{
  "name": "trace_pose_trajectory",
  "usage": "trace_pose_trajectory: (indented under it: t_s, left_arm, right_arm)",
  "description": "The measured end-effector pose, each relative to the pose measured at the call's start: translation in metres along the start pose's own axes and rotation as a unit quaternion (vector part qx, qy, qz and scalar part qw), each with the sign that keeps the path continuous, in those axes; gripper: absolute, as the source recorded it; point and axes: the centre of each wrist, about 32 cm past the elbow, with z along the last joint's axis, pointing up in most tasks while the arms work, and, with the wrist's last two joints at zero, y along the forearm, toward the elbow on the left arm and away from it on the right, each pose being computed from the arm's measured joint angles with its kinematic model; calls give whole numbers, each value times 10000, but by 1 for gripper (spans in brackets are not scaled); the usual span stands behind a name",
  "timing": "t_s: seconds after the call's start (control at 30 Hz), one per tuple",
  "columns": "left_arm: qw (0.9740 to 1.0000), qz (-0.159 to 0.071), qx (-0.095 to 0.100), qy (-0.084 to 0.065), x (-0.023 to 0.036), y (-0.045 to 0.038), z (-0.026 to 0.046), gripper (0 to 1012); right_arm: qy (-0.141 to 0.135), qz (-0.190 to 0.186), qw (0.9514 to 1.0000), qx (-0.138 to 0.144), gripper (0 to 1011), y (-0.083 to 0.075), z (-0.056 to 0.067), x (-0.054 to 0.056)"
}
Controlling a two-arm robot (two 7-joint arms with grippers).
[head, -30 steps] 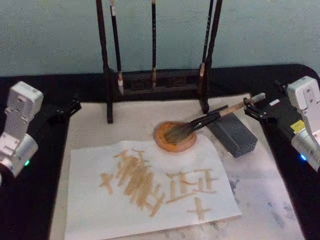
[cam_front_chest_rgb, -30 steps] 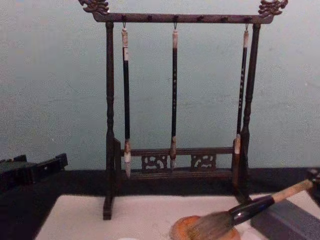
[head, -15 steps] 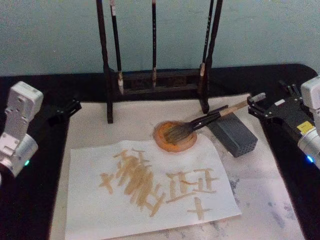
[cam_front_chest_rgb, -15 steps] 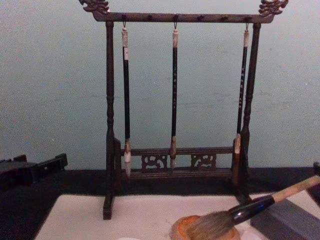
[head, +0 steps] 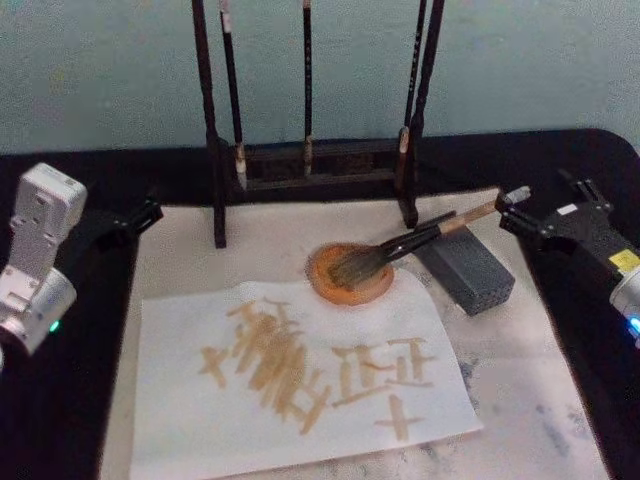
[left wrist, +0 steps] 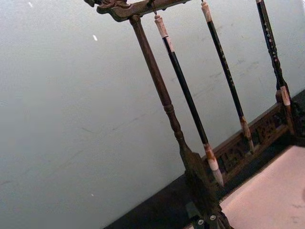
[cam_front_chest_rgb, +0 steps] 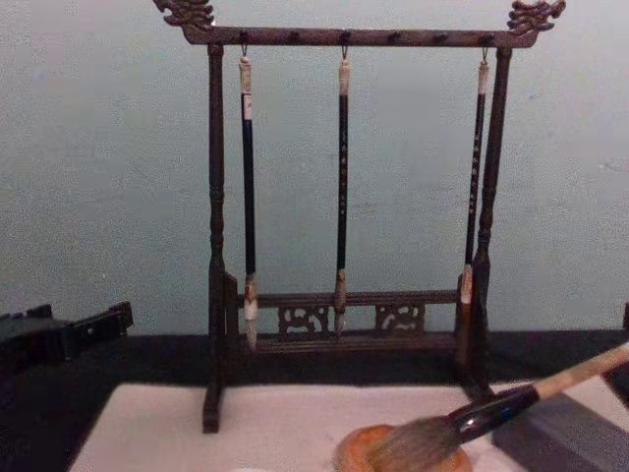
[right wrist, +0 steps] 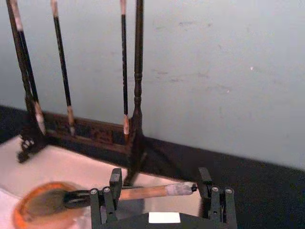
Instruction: Pick up the brush from the inkstone, write on the paper, then place the brush back to its original position.
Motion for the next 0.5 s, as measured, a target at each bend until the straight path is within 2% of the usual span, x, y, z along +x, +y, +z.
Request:
trace_pose_trajectory:
  t_s: [0.13,0.2,0.27,0.3,0.37,0.4,0.5]
  left_arm:
    - [10000,0,0,0,0,0,0,1002]
    - [10000,0,0,0,0,0,0,1002]
    - [10000,0,0,0,0,0,0,1002]
    - [10000,0,0,0,0,0,0,1002]
    - [10000,0,0,0,0,0,0,1002]
    - [10000,0,0,0,0,0,0,1002]
    - [10000,0,0,0,0,0,0,1002]
  right_arm:
    - [477,71,9988,-3,1008,2,-15,43]
    - [780,124,9969,-29,1008,2,-25,75]
    - [967,166,9952,-41,1008,3,-32,93]
    - [1157,217,9930,-58,1008,1,-40,112]
    - [1333,260,9907,-67,1008,-1,-46,130]
    - [1505,299,9881,-77,1008,-4,-53,147]
    - [1721,333,9845,-89,1008,-7,-64,164]
